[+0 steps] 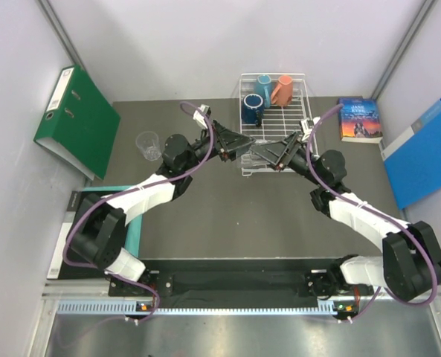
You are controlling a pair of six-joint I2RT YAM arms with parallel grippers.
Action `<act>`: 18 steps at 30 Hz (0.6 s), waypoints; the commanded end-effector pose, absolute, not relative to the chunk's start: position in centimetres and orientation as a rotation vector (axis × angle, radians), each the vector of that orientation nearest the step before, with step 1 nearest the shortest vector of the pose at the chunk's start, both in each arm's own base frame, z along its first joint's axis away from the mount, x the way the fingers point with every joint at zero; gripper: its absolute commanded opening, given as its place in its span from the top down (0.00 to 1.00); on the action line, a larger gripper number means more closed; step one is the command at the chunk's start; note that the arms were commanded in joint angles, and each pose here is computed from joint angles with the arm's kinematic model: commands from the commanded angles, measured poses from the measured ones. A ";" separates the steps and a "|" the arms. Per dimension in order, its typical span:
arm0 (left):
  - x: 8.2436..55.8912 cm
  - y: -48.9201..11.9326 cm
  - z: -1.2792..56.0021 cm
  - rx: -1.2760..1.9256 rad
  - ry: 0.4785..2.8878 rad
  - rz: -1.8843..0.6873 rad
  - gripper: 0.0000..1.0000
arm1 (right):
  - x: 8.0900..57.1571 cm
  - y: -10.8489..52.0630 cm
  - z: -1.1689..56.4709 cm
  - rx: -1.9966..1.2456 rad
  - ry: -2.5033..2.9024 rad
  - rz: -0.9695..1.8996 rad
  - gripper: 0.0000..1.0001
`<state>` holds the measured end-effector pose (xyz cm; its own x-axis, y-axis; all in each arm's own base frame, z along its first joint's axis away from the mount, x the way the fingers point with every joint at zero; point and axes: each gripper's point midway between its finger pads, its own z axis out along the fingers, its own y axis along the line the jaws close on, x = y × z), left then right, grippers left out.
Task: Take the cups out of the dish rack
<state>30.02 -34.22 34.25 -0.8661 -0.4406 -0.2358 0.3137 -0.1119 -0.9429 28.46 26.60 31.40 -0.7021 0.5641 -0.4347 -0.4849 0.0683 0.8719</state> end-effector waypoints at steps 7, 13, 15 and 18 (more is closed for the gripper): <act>31.6 -33.7 37.5 -0.091 1.524 -2.055 1.00 | 23.2 27.0 34.2 -0.218 1.504 1.813 1.00; 32.0 -34.3 36.4 -0.052 1.669 -1.925 1.00 | 25.4 27.4 33.7 -0.215 1.662 1.658 0.20; 32.1 -33.9 36.7 -0.051 1.715 -1.859 1.00 | 27.2 26.7 31.4 -0.154 1.810 1.473 0.00; 32.8 -32.5 37.2 -0.038 1.740 -1.742 1.00 | 28.8 24.9 33.3 -0.117 1.806 1.303 0.00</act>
<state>30.83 -35.04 34.00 -0.9058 -0.3600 -0.2235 0.2523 -0.0345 -0.9670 29.67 26.32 30.35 -0.6735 0.4508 -0.5858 -0.4902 0.3207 0.8104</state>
